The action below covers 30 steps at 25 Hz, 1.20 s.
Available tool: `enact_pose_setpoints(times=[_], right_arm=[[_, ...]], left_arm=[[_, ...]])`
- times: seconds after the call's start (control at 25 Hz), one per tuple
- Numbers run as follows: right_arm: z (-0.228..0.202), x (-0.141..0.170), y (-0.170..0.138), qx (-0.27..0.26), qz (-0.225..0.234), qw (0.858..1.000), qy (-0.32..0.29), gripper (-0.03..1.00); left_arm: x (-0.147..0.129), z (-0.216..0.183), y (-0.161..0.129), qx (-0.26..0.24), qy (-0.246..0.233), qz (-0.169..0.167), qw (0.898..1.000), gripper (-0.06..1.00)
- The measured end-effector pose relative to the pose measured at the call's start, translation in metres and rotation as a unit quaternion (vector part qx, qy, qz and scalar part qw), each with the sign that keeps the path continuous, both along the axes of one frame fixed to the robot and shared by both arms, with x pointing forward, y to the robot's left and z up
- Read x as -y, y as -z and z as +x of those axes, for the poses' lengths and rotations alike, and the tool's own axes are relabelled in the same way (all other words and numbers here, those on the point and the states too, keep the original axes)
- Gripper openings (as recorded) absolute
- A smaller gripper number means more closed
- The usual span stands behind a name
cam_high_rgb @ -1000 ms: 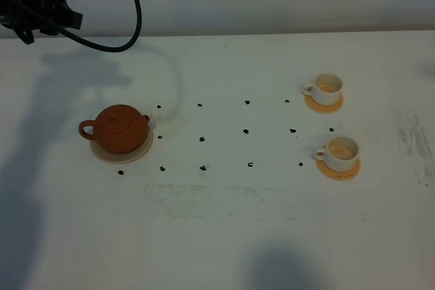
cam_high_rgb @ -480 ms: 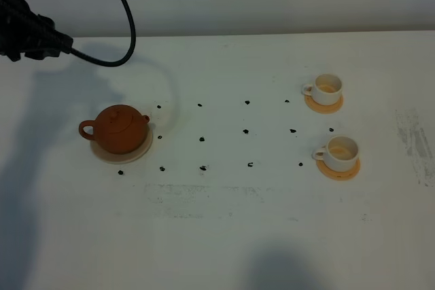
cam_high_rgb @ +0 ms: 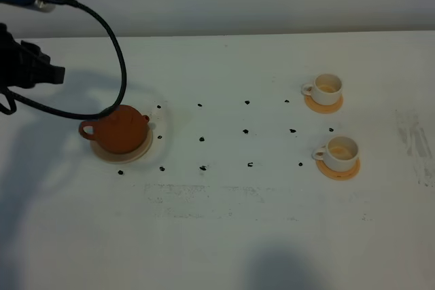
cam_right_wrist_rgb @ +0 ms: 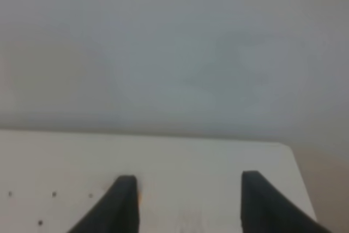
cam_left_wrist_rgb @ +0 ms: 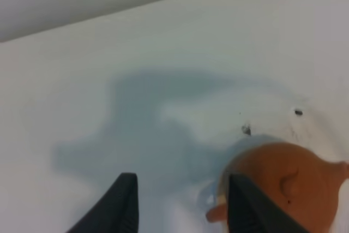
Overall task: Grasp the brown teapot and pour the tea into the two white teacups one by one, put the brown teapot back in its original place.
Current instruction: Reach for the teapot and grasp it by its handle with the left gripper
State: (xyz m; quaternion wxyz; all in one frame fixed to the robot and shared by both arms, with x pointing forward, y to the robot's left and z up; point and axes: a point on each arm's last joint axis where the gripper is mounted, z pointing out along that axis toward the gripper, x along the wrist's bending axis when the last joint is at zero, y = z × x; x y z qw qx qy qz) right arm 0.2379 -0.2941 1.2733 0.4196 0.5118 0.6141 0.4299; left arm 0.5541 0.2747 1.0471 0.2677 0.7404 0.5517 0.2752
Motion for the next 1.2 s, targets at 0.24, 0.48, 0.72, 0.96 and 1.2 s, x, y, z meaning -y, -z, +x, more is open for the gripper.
enact_pose_setpoints(times=[0.24,0.48,0.72,0.96,1.2], right_arm=[[-0.020,0.000,0.047,-0.020,0.001,1.000,-0.003,0.45],[-0.036,-0.002,0.111,-0.036,0.012,0.999,-0.016,0.44],[-0.036,-0.002,0.173,-0.025,0.016,0.999,-0.014,0.44],[-0.015,-0.004,0.205,-0.071,0.023,0.997,-0.017,0.44],[-0.007,-0.004,0.216,-0.079,0.026,0.996,-0.016,0.41]], left_arm=[[-0.001,-0.002,0.007,-0.004,0.004,0.010,1.000,0.37],[-0.010,-0.005,0.030,0.019,-0.014,0.017,1.000,0.37],[-0.011,0.002,0.054,-0.015,-0.015,0.019,1.000,0.37],[-0.010,0.007,0.072,-0.040,-0.014,0.021,0.999,0.37],[-0.010,0.012,0.082,-0.046,-0.014,0.022,0.999,0.37]])
